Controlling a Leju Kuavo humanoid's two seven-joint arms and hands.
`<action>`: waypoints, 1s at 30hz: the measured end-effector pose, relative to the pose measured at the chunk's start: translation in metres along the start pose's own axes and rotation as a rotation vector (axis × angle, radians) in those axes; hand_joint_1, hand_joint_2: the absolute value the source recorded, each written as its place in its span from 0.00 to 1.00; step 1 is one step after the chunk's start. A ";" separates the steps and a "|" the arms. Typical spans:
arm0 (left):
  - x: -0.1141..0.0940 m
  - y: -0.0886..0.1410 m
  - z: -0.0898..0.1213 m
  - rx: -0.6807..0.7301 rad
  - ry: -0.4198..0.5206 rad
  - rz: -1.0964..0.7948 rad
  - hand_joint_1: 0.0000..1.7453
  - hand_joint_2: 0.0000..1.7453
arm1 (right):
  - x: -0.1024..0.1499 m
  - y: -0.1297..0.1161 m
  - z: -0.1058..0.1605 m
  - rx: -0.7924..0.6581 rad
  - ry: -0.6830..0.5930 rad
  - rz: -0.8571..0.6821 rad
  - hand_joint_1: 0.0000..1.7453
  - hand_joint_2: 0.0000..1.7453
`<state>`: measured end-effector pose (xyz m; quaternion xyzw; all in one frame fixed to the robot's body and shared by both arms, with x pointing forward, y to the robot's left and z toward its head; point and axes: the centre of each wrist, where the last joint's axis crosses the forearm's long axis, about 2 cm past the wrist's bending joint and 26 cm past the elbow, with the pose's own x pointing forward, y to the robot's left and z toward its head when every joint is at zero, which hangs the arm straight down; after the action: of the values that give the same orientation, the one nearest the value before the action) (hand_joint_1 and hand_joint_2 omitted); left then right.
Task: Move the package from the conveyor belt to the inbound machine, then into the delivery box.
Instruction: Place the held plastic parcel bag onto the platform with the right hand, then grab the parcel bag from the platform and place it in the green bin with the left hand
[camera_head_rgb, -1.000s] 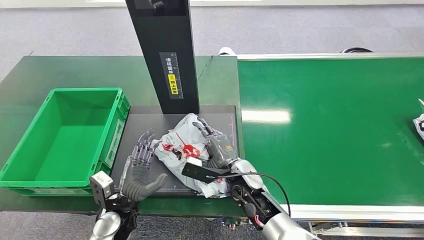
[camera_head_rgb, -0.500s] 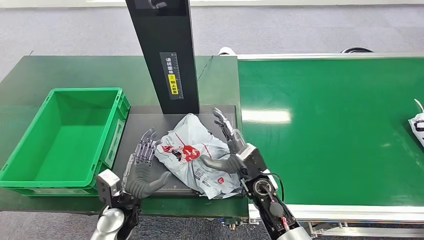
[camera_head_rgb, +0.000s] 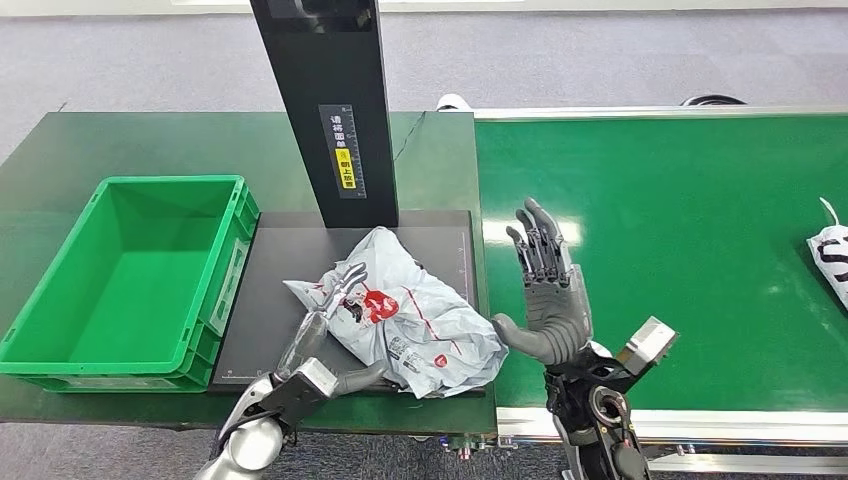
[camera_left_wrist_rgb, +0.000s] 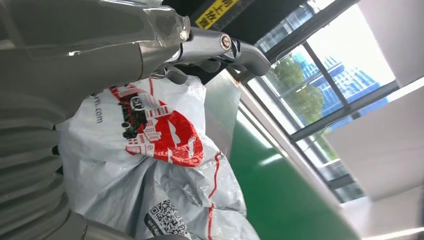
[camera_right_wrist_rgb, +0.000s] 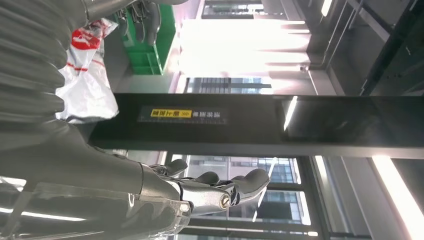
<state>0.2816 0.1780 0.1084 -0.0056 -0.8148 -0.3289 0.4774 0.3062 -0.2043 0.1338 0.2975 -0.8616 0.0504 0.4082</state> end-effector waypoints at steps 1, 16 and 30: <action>0.001 0.001 -0.002 -0.009 0.001 -0.027 0.00 1.00 | 0.002 -0.001 0.001 -0.002 -0.001 0.002 0.00 1.00; -0.008 0.046 -0.095 -0.300 0.103 -0.267 0.00 1.00 | 0.004 0.004 0.010 -0.025 0.044 0.041 0.00 1.00; -0.041 0.051 -0.110 -0.668 0.383 -0.466 1.00 1.00 | 0.000 0.004 0.004 -0.079 0.079 0.056 0.00 1.00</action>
<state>0.4057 0.1712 0.1400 0.0851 -0.5406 -0.6675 0.5049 0.3013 -0.2023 0.1322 0.2548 -0.8541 0.0393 0.4517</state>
